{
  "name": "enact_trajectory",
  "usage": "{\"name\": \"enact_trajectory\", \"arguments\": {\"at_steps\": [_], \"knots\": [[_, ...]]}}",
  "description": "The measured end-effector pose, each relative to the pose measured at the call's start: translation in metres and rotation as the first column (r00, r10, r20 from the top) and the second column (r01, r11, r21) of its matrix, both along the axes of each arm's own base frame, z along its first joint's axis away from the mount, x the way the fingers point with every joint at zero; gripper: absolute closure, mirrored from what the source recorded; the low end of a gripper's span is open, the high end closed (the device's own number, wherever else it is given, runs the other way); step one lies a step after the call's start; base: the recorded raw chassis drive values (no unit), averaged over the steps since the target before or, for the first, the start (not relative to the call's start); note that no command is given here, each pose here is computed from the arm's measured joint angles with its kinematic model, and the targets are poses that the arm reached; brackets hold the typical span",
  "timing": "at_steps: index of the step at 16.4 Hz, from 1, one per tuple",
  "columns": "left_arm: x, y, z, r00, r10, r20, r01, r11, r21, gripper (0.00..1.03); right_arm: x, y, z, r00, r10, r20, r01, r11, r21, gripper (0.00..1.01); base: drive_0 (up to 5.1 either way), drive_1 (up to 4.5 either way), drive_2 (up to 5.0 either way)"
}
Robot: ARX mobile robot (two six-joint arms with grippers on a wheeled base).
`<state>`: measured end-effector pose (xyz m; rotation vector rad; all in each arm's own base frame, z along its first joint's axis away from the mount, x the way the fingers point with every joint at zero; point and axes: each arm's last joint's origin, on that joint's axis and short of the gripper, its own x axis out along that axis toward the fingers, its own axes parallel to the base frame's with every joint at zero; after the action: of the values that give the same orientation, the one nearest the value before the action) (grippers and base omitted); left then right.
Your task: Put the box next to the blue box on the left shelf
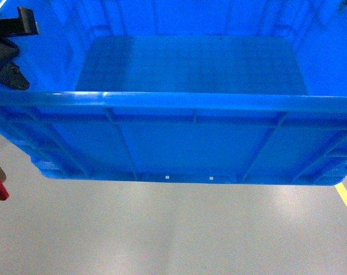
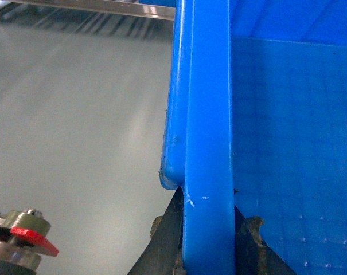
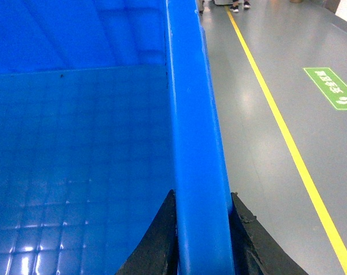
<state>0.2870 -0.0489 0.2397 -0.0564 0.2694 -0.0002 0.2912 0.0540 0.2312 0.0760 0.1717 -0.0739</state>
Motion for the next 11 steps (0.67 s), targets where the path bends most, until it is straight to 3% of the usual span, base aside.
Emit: {"name": "enact_trajectory", "arguments": {"at_steps": [6, 8, 11], "knots": [[0.0, 0.0, 0.0, 1.0, 0.0, 0.0, 0.0, 1.0, 0.0, 0.95, 0.0, 0.0, 0.0, 1.0, 0.0, 0.0, 0.0, 1.0, 0.0, 0.85, -1.5, -1.49, -1.5], [0.0, 0.0, 0.0, 1.0, 0.0, 0.0, 0.0, 1.0, 0.0, 0.95, 0.0, 0.0, 0.0, 1.0, 0.0, 0.0, 0.0, 1.0, 0.0, 0.85, -0.7, 1.11, -2.6], [-0.0005, -0.0004, 0.0008, 1.0, -0.002, 0.003, 0.002, 1.0, -0.001, 0.95, -0.0015, -0.0005, 0.0008, 1.0, -0.006, 0.004, 0.006, 1.0, -0.001, 0.85, 0.3, 4.47, -3.9]]}}
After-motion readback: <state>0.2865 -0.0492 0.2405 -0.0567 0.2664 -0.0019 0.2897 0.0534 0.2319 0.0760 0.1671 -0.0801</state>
